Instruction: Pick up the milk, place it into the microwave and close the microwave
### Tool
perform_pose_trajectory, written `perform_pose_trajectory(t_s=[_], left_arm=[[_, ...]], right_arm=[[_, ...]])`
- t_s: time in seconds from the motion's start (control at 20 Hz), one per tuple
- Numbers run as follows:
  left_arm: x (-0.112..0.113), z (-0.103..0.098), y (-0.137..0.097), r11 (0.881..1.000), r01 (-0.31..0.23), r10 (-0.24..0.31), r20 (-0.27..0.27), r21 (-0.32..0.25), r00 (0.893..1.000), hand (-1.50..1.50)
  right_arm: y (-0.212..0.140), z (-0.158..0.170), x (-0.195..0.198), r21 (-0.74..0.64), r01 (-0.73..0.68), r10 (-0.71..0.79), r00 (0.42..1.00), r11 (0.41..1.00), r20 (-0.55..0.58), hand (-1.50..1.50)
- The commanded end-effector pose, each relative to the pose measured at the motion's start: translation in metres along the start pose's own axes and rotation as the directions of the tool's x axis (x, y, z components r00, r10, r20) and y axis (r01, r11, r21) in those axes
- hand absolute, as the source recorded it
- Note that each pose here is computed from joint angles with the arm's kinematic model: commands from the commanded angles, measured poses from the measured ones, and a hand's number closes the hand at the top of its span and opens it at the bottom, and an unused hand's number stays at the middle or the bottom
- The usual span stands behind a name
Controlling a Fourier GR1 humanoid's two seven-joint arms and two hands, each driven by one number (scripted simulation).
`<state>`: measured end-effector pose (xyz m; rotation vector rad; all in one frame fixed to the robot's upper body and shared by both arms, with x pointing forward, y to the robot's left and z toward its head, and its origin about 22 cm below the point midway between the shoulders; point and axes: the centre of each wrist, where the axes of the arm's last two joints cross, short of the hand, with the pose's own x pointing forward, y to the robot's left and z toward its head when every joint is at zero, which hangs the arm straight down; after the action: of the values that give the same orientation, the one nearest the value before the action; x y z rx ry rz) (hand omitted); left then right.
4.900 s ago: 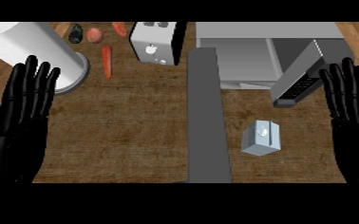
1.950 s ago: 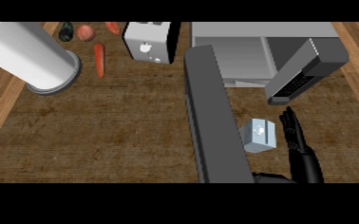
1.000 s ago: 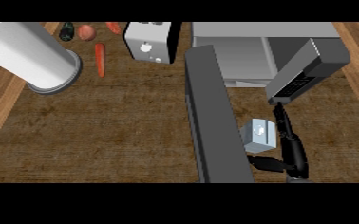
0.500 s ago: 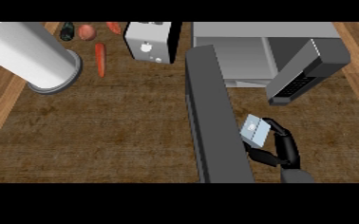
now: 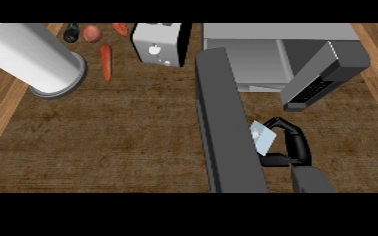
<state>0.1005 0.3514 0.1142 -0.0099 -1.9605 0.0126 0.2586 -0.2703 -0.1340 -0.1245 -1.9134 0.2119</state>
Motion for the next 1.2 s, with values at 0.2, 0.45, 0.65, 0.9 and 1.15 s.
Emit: perform_pose_trajectory(t_s=[0.2,0.45,0.65,0.9,1.15], left_arm=[[-0.004,0.006,0.002,1.0,-0.007,0.007,-0.001,-0.015,1.0,-1.5],[-0.015,0.007,0.015,1.0,-0.002,0.002,-0.009,0.017,1.0,-1.5],[-0.011,0.01,0.02,1.0,-0.009,0.009,-0.011,0.011,1.0,-1.5],[-0.006,-0.004,0.025,1.0,0.002,-0.002,-0.019,0.023,1.0,-1.5],[-0.009,0.005,0.004,1.0,-0.025,0.025,-0.021,0.008,0.999,-1.5]], right_arm=[[-0.051,-0.018,-0.006,0.092,0.11,-0.115,0.992,0.99,0.047,1.5],[-0.036,-0.045,0.008,0.185,0.187,-0.199,0.978,0.965,0.053,1.5],[-0.015,-0.058,0.022,0.169,0.12,-0.139,0.985,0.978,0.106,1.5],[0.003,-0.08,0.05,0.122,0.079,-0.091,0.991,0.989,0.1,1.5],[0.025,-0.143,0.082,0.12,0.053,-0.065,0.993,0.991,0.103,1.5]])
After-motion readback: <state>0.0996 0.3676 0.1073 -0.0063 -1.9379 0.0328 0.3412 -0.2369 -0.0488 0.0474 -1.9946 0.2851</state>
